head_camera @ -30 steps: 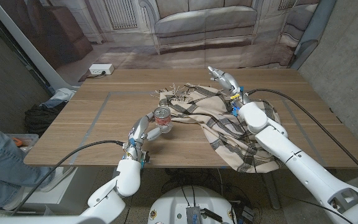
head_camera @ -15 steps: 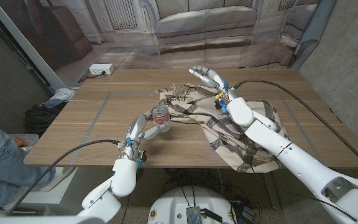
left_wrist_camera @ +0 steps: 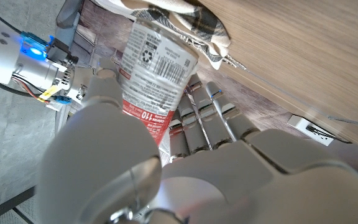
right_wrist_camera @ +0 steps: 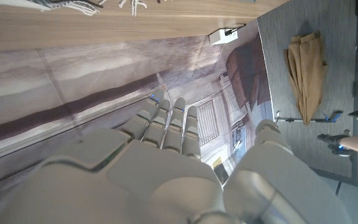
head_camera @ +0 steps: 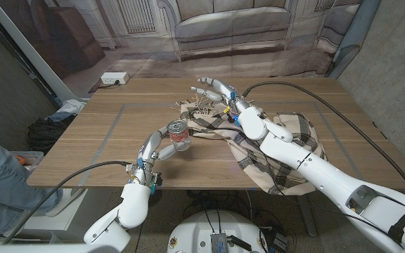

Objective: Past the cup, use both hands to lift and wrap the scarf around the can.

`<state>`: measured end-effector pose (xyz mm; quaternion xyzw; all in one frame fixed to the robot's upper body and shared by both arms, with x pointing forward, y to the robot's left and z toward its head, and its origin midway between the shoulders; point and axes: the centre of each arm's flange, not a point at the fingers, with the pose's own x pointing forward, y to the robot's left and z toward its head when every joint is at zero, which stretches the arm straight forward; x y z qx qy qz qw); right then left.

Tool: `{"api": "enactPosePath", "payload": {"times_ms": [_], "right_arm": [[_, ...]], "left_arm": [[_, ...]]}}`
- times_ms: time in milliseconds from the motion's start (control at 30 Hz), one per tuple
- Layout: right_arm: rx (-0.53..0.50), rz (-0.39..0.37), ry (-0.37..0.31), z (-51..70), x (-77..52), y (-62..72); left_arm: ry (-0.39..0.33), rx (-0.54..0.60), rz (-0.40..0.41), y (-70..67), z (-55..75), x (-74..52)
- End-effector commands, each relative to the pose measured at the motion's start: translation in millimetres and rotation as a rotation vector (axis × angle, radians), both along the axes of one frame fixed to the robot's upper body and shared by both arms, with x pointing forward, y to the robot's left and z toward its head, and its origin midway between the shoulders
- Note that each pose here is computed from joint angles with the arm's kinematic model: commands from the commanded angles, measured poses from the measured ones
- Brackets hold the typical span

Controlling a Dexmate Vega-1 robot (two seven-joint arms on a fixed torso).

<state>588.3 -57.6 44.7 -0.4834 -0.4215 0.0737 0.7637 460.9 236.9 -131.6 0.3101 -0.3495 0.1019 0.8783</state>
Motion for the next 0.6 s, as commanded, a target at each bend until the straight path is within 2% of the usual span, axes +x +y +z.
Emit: {"api": "enactPosePath", "payload": {"times_ms": [33,267,600], "right_arm": [[-0.171,-0.057,-0.017,-2.7,8.8,38.3],[-0.242,-0.110,-0.012,-11.5,17.0,50.3],[-0.352,-0.184,-0.058,-26.1,23.6,65.0]], "left_arm": [[-0.012,-0.007,-0.013,2.5,-3.9,-8.7],[-0.018,-0.005,-0.023,1.9,-4.0,-9.8],[-0.018,0.001,-0.021,-0.5,-3.7,-10.8]]}}
